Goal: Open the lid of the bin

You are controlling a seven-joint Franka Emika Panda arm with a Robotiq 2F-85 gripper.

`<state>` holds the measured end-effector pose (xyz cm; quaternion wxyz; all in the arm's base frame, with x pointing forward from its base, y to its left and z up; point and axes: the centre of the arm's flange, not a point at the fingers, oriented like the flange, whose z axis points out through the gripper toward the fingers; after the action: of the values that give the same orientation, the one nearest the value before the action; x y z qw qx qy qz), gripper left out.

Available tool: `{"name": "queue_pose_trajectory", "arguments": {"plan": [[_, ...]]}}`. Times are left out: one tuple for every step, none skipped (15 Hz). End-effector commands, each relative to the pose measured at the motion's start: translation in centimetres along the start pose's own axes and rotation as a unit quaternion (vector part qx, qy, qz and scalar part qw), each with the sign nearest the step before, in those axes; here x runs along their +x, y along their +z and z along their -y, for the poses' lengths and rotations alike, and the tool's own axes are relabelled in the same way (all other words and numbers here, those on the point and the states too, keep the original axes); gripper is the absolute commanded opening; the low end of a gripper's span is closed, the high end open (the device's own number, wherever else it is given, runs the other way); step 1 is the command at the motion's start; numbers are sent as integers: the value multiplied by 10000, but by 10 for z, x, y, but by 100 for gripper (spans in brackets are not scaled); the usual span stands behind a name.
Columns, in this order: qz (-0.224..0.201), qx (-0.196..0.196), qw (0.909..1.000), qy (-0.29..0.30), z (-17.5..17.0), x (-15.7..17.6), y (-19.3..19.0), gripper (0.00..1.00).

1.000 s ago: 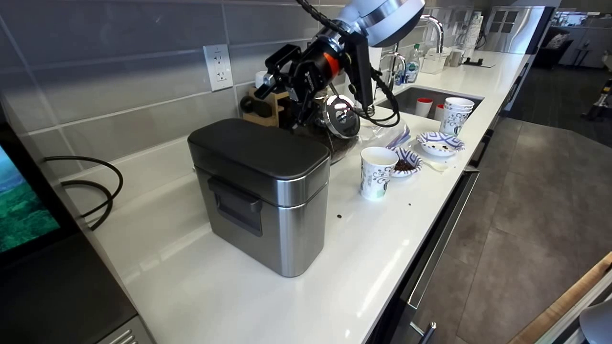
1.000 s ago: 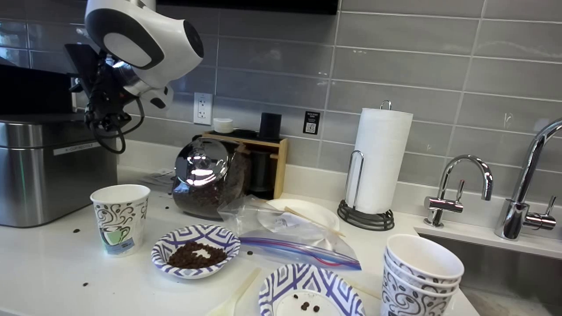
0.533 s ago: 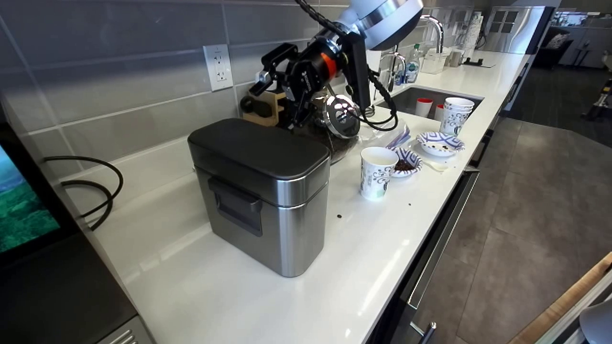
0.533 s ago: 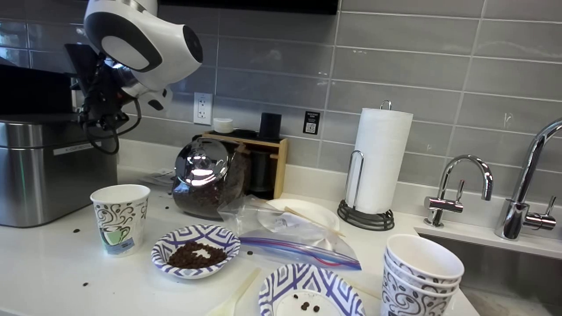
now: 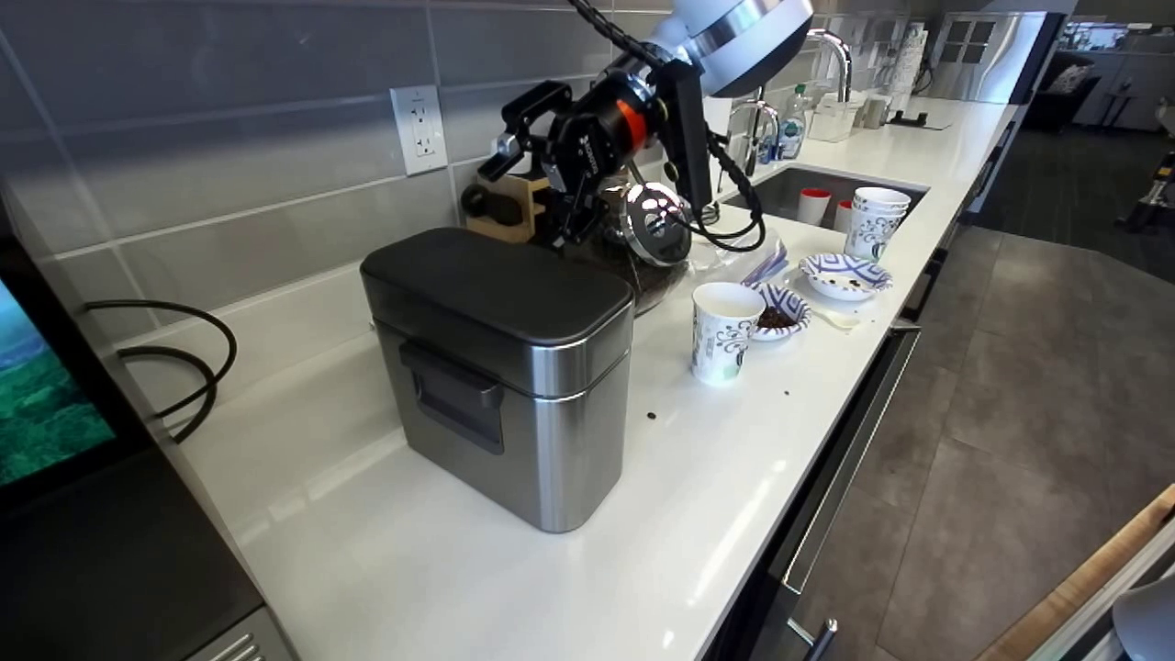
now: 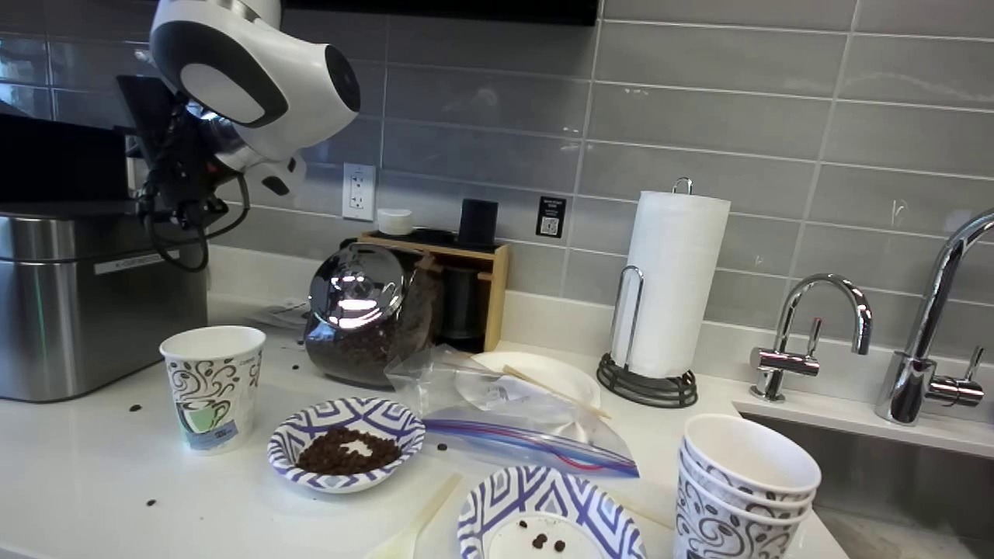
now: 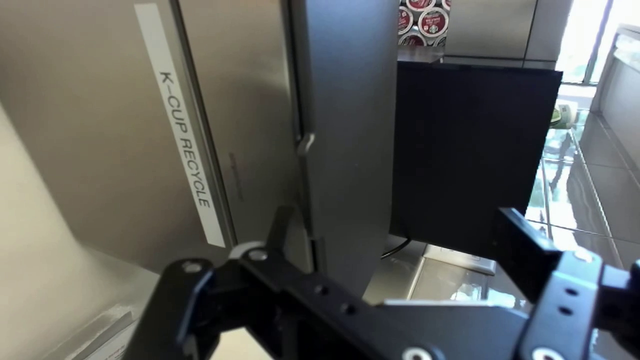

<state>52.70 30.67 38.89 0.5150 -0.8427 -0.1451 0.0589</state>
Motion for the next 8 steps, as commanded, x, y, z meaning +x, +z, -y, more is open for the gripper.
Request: {"name": "queue_pose_trajectory", "arguments": {"plan": [[115, 90, 9998, 112, 1, 0, 0, 100], [141, 105, 9998, 110, 1, 0, 0, 100], [174, 123, 9997, 107, 2, -1, 0, 100], [184, 124, 9997, 107, 2, -1, 0, 100], [203, 136, 9997, 101, 2, -1, -1, 100], [208, 132, 9996, 97, 3, -2, -2, 100], [219, 137, 9996, 89, 3, -2, -3, 100], [232, 145, 9996, 87, 4, -2, -4, 100]]}}
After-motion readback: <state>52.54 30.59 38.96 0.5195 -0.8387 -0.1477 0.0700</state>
